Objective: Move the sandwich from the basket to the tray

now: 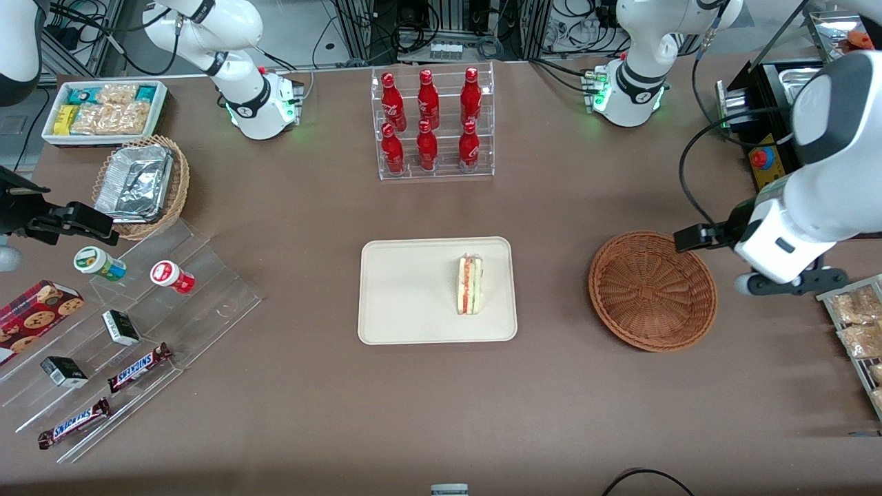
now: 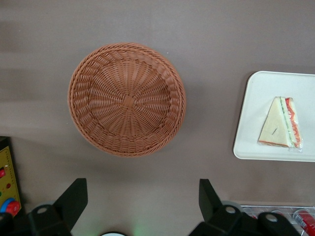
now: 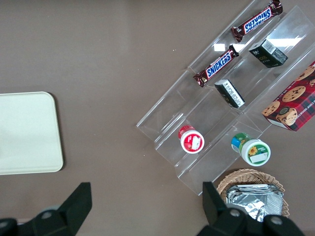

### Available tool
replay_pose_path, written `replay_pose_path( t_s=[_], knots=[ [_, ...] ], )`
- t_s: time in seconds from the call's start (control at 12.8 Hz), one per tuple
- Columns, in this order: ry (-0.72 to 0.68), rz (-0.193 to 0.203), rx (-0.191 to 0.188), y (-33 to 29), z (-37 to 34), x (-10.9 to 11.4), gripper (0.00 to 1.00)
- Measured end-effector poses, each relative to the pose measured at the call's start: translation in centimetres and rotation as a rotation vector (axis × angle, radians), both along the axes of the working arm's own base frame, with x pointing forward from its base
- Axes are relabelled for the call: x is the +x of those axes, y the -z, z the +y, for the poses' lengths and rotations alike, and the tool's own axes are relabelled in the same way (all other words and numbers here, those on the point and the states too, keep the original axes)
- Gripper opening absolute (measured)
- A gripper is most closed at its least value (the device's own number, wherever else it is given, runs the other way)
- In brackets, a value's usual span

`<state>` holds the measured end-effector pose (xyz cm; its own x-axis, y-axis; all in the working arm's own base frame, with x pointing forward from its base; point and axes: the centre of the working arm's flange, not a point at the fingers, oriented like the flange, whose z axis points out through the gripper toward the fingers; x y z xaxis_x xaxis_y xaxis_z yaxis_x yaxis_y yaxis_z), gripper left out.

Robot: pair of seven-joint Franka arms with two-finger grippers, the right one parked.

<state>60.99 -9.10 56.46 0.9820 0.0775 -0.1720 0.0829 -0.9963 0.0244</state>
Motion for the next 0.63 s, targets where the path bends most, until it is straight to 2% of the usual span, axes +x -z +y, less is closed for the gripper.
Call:
replay_pose_path(
  t_s=[0.23,0.63],
  knots=[
    [-0.003,0.005,0.004,-1.2,0.7,-0.8,1.0],
    [-0.022,-0.015,0.008,-4.9,4.5,-3.0,1.0]
  ],
)
